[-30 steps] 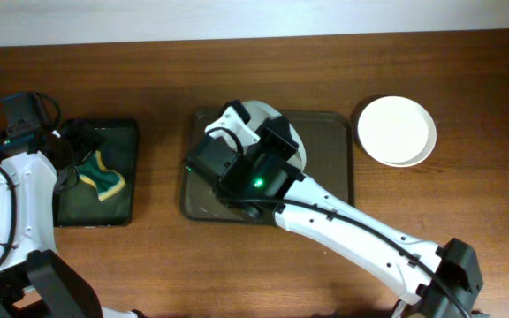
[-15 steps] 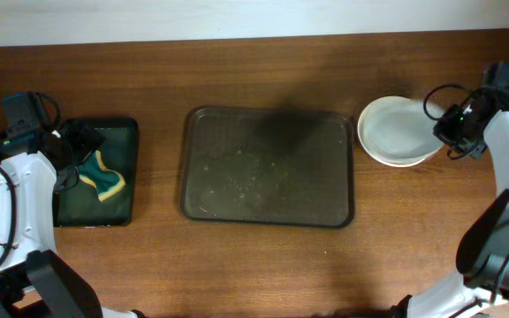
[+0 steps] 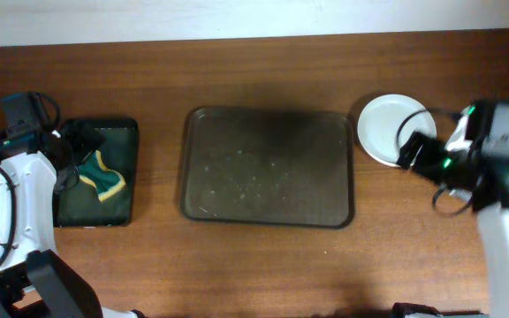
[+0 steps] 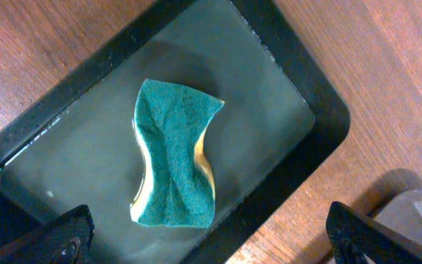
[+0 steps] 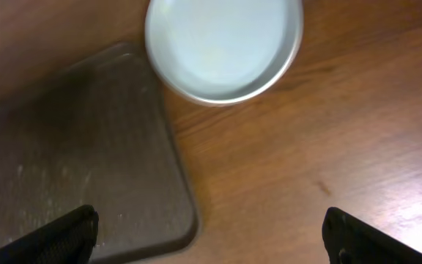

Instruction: Clean dirty plates on tray and stack at the side

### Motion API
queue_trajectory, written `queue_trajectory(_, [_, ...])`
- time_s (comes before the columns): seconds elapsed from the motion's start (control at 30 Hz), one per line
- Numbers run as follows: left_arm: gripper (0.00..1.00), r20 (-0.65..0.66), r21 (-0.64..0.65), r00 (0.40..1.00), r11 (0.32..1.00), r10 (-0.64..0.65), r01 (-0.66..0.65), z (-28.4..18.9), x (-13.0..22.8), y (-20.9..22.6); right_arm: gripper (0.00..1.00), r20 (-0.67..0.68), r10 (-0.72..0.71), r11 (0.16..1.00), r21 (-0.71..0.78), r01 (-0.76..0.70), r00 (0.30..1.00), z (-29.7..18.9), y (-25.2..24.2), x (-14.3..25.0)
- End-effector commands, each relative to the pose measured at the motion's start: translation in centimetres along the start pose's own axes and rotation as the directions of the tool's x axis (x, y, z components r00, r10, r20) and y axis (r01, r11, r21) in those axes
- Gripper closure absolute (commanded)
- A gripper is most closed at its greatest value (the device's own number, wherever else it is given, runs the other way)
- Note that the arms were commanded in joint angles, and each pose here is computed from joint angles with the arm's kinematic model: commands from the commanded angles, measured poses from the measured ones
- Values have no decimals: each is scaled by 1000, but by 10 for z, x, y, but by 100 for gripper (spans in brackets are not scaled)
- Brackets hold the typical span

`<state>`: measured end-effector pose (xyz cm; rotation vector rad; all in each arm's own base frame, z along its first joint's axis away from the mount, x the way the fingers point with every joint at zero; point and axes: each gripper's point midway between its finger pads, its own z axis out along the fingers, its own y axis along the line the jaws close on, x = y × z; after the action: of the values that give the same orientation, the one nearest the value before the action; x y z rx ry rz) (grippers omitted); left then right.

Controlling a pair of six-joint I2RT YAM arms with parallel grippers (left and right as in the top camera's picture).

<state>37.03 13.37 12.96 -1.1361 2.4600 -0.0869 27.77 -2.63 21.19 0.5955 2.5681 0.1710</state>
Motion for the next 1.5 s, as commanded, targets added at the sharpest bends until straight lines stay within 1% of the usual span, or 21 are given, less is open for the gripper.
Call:
queue_trajectory(0.0, [1, 5, 9, 1000, 1000, 9, -9, -2, -2, 0, 2, -36, -103, 994, -45, 101, 994, -2, 11, 53])
queue_trajectory(0.07, [1, 5, 9, 1000, 1000, 9, -9, -2, -2, 0, 2, -29, -135, 989, -67, 133, 990, -5, 15, 64])
queue_trajectory(0.17, [0, 5, 9, 1000, 1000, 9, -9, -2, -2, 0, 2, -46, -133, 990, -60, 131, 990, -1, 14, 65])
queue_trajectory(0.27, [1, 5, 9, 1000, 1000, 9, -9, -2, -2, 0, 2, -97, -132, 991, -14, 131, 987, 13, 8, 65])
queue_trajectory(0.33, [1, 5, 9, 1000, 1000, 9, -9, -2, -2, 0, 2, -155, -129, 991, -37, 125, 979, 24, 13, 71])
queue_trajectory(0.37, [0, 5, 9, 1000, 1000, 9, -9, -2, -2, 0, 2, -142, -131, 991, -50, 125, 981, 24, 16, 70])
queue_trajectory(0.4, [1, 5, 9, 1000, 1000, 9, -9, -2, -2, 0, 2, -96, -148, 987, -78, 141, 984, 22, 21, 67])
queue_trajectory(0.43, [1, 5, 9, 1000, 1000, 9, -9, -2, -2, 0, 2, -14, -204, 973, -117, 201, 979, 14, 29, 64])
queue_trajectory(0.47, [1, 5, 9, 1000, 1000, 9, -9, -2, -2, 0, 2, 104, -272, 945, -158, 286, 957, 2, 37, 64])
queue_trajectory(0.5, [1, 5, 9, 1000, 1000, 9, -9, -2, -2, 0, 2, 209, -296, 925, -182, 334, 932, -9, 40, 66])
queue_trajectory(0.53, [1, 5, 9, 1000, 1000, 9, -9, -2, -2, 0, 2, 297, -285, 915, -199, 350, 912, -15, 39, 69])
queue_trajectory(0.6, [1, 5, 9, 1000, 1000, 9, -9, -2, -2, 0, 1, 416, -263, 906, -202, 371, 871, -14, 33, 72])
queue_trajectory(0.63, [1, 5, 9, 1000, 1000, 9, -9, -2, -2, 0, 1, 507, -271, 889, -196, 415, 819, -7, 30, 76])
queue_trajectory(0.7, [1, 5, 9, 1000, 1000, 9, -9, -2, -2, 0, 2, 591, -242, 879, -203, 432, 769, 3, 29, 80])
queue_trajectory(0.83, [1, 5, 9, 1000, 1000, 9, -9, -2, -2, 0, 2, 759, -150, 846, -233, 479, 634, 10, 32, 81])
queue_trajectory(0.9, [1, 5, 9, 1000, 1000, 9, -9, -2, -2, 0, 2, 797, -125, 840, -232, 490, 591, 12, 34, 77])
queue_trajectory(0.97, [0, 5, 9, 1000, 1000, 9, -9, -2, -2, 0, 2, 812, -114, 839, -230, 492, 573, 20, 34, 77])
queue_trajectory(1.03, [1, 5, 9, 1000, 1000, 9, -9, -2, -2, 0, 2, 811, -115, 844, -225, 487, 574, 29, 32, 78])
queue_trajectory(1.13, [1, 5, 9, 1000, 1000, 9, -9, -2, -2, 0, 2, 814, -135, 849, -199, 490, 565, 30, 30, 78])
queue_trajectory(1.47, [1, 5, 9, 1000, 1000, 9, -9, -2, -2, 0, 2, 814, -134, 849, -200, 489, 565, 30, 30, 77])
